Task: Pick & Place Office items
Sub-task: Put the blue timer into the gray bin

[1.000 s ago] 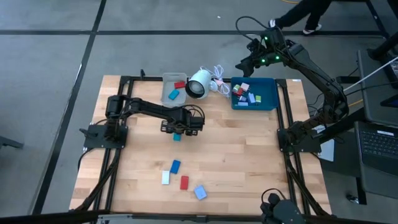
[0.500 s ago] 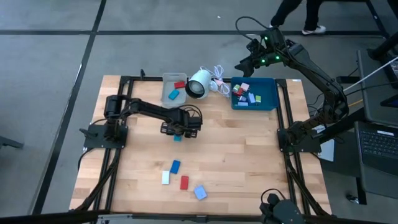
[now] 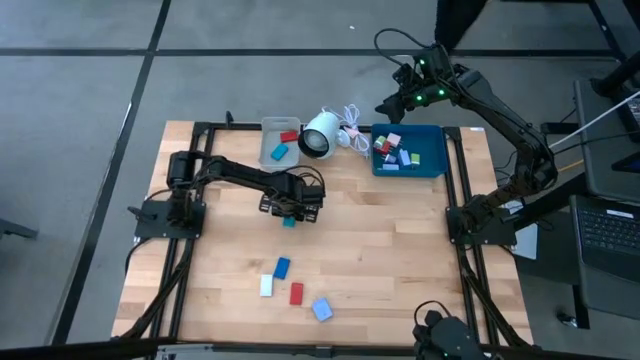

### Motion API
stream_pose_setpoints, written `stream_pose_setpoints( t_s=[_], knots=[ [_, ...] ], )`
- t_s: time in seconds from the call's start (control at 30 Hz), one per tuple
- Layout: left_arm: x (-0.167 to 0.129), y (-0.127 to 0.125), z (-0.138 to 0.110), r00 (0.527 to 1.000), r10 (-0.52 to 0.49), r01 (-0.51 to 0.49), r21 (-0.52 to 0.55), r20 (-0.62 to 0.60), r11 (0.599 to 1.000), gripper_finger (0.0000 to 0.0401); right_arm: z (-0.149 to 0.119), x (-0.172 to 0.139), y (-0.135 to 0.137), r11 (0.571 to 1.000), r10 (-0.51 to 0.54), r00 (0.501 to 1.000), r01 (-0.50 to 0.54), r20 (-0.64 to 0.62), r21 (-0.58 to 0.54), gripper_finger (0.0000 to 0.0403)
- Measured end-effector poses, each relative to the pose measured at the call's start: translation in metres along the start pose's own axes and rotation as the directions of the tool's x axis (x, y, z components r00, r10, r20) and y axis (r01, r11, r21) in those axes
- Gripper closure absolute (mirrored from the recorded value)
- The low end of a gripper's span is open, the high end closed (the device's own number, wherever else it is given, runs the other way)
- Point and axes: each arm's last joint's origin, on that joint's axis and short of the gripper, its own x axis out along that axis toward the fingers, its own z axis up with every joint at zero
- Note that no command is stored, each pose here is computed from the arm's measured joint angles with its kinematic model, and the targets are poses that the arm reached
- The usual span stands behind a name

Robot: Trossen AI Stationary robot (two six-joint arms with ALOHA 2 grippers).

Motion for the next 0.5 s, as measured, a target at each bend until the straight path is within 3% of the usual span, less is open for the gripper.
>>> stream_pose_setpoints(
  t_s=[0.1,0.27,0.4,0.5],
  knots=[
    [-0.016,0.002,0.014,0.988,-0.054,0.056,-0.011,0.142,0.998,0.0248,0.001,0.001,0.002,1.0,0.01,1.0,-0.01,0.013,0.009,0.015],
    [-0.072,0.017,0.043,0.928,-0.188,0.196,0.006,0.322,0.981,0.0248,0.007,-0.001,0.004,0.999,0.04,0.997,-0.042,0.071,0.019,0.0165],
    [-0.109,0.046,0.071,0.868,-0.189,0.217,-0.009,0.459,0.976,0.0248,0.01,-0.001,0.005,0.997,0.055,0.993,-0.059,0.1,0.044,0.0175],
    [-0.117,0.066,0.089,0.87,-0.165,0.189,-0.005,0.465,0.982,0.0248,0.011,-0.001,0.006,0.996,0.062,0.992,-0.069,0.106,0.059,0.0177]
  ],
)
